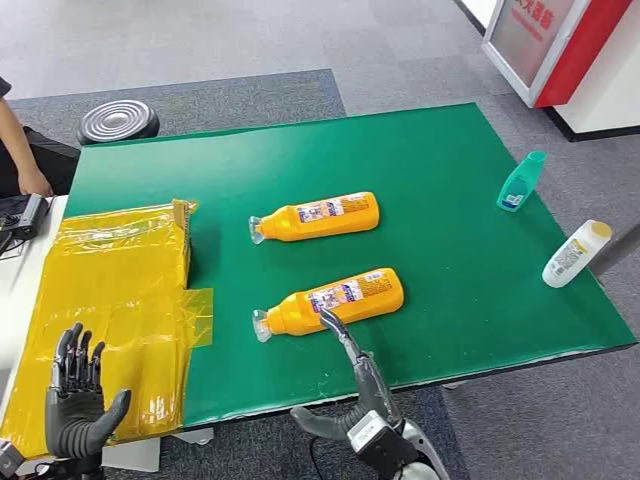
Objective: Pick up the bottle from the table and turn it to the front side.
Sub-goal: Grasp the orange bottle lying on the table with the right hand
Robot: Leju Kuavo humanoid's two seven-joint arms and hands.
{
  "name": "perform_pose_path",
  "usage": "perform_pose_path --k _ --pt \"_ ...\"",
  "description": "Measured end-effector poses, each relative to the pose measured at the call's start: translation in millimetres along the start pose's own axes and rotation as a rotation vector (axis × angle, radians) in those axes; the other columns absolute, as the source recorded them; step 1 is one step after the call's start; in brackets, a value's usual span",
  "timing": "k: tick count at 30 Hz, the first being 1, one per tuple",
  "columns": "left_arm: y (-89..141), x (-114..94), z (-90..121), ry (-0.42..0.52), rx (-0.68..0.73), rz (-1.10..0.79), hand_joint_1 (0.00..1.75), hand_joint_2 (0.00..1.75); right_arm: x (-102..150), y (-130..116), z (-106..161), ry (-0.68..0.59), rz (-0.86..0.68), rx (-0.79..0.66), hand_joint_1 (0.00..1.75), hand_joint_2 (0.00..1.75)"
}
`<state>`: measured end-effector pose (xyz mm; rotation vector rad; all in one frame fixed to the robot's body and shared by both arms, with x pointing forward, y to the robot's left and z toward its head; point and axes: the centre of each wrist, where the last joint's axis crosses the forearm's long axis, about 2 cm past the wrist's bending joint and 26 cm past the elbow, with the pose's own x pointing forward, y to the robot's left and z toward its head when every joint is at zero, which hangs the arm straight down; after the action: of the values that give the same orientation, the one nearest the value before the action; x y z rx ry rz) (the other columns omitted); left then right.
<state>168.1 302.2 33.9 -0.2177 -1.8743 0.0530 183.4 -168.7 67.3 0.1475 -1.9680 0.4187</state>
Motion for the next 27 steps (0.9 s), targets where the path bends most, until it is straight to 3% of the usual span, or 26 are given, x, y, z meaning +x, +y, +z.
perform_pose_path --k 27 --pt "-4.4 -0.1 -6.4 -0.009 -0.013 0.002 0.0 1.75 0.4 -1.2 -2.3 0.009 0.035 0.021 0.0 1.75"
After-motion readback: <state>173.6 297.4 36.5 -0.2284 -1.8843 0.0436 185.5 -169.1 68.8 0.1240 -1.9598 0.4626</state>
